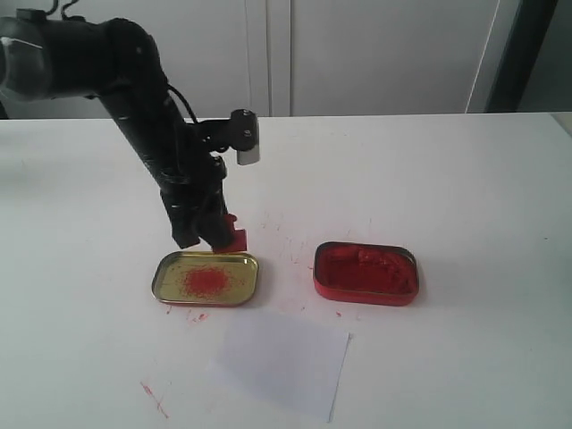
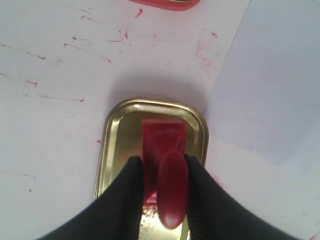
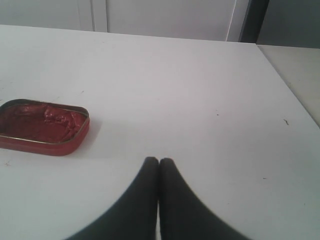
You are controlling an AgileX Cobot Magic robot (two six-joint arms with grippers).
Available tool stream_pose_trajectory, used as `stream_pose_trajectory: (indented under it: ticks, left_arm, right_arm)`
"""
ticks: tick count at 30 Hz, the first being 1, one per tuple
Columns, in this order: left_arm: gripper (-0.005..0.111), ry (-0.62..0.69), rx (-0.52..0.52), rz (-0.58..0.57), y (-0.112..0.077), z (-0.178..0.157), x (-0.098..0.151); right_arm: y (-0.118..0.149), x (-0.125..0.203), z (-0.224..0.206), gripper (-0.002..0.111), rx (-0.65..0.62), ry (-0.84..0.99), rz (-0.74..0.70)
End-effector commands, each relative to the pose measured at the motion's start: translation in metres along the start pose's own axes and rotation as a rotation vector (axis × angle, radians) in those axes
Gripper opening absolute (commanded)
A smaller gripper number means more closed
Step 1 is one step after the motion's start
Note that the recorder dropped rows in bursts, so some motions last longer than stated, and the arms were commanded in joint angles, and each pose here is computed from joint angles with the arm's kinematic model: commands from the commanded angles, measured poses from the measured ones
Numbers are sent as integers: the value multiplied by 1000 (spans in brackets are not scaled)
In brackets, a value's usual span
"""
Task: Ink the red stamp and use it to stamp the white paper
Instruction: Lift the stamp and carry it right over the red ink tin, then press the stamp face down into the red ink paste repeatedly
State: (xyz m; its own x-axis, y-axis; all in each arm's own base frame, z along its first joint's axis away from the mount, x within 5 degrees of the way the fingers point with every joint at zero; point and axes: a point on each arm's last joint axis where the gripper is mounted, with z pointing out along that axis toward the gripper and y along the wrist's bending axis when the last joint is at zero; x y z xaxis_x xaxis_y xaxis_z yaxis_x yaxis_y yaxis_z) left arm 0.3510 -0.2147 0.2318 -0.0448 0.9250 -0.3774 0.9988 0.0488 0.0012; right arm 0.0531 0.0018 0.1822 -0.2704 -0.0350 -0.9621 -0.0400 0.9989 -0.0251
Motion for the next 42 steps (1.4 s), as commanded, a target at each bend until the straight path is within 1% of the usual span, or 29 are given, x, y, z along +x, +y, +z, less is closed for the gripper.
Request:
stream_pose_trajectory:
  ticks: [1, 8, 14, 21, 29, 35, 38, 42]
  left_arm:
    - [0, 24, -10, -18, -16, 3, -21]
    - [0, -29, -46, -48, -21, -9, -60]
    - [0, -33, -14, -75, -20, -11, -88]
    - [0, 2, 38, -73, -20, 10, -111]
    - [0, -1, 52, -28, -31, 41, -141]
    - [0, -13, 36, -55, -26, 61, -146]
    - [0, 2, 20, -25, -23, 68, -144]
    - [0, 2, 6, -27, -20, 76, -143]
  right_arm:
    - [0, 0, 0, 0, 2, -14, 3]
    - [0, 0, 0, 0, 2, -14, 3]
    - [0, 0, 0, 0, 2, -14, 3]
    - [0, 0, 0, 0, 2, -14, 3]
    - [0, 0, 0, 0, 2, -14, 3]
    - [0, 0, 0, 0, 2, -14, 3]
    - [0, 0, 0, 0, 2, -14, 3]
    - [0, 0, 0, 0, 2, -14, 3]
